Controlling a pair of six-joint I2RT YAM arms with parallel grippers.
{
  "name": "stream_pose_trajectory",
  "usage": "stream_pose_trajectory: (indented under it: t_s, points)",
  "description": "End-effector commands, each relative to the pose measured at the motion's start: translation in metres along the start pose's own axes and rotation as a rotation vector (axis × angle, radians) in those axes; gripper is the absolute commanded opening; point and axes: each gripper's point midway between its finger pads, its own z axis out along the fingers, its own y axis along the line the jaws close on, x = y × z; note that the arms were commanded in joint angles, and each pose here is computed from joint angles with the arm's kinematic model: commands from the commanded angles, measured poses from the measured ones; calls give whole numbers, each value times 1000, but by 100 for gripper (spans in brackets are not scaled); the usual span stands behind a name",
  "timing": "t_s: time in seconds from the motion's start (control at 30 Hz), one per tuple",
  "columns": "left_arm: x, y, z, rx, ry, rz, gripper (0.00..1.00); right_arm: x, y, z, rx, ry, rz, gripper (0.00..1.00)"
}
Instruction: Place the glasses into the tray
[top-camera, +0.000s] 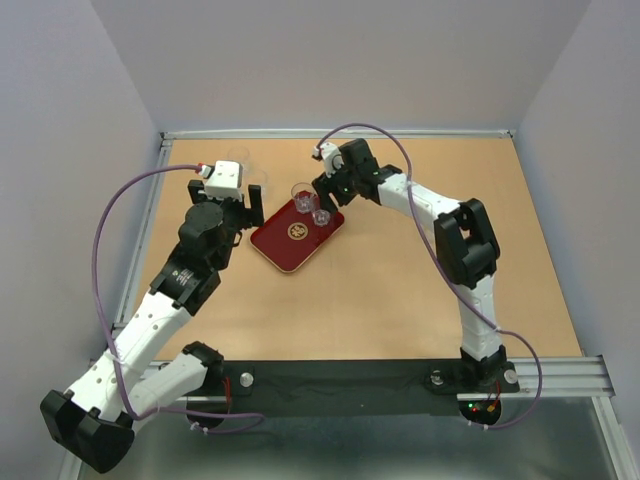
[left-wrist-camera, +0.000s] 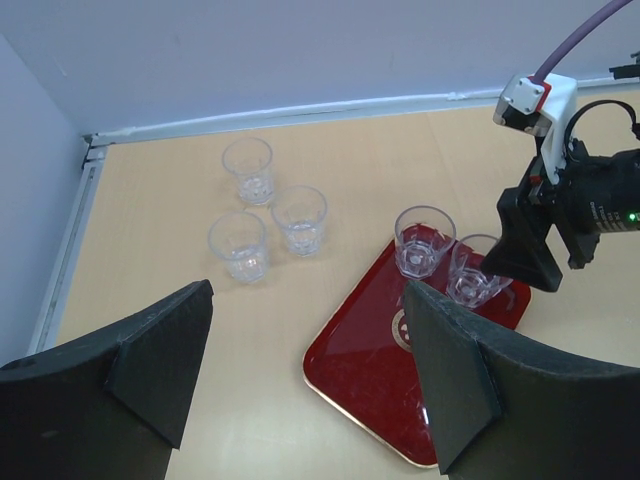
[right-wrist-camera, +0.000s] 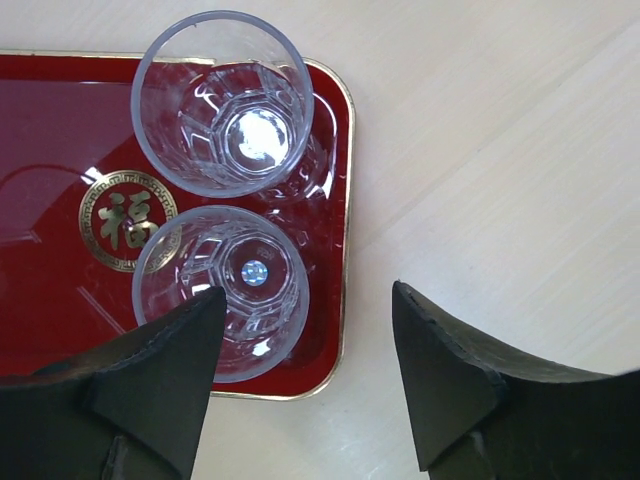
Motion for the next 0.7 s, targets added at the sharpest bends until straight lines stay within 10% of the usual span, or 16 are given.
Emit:
stream_pose_trajectory:
  t_s: [0.0,0.67]
  points:
    - [-16,6,-2,-23,-66,-13,88,-60,-7,-32,64,-138,-69,73]
    - [-3,4,5,-32,-44,-11,88,-35,4,-133,135,-153,-231,81]
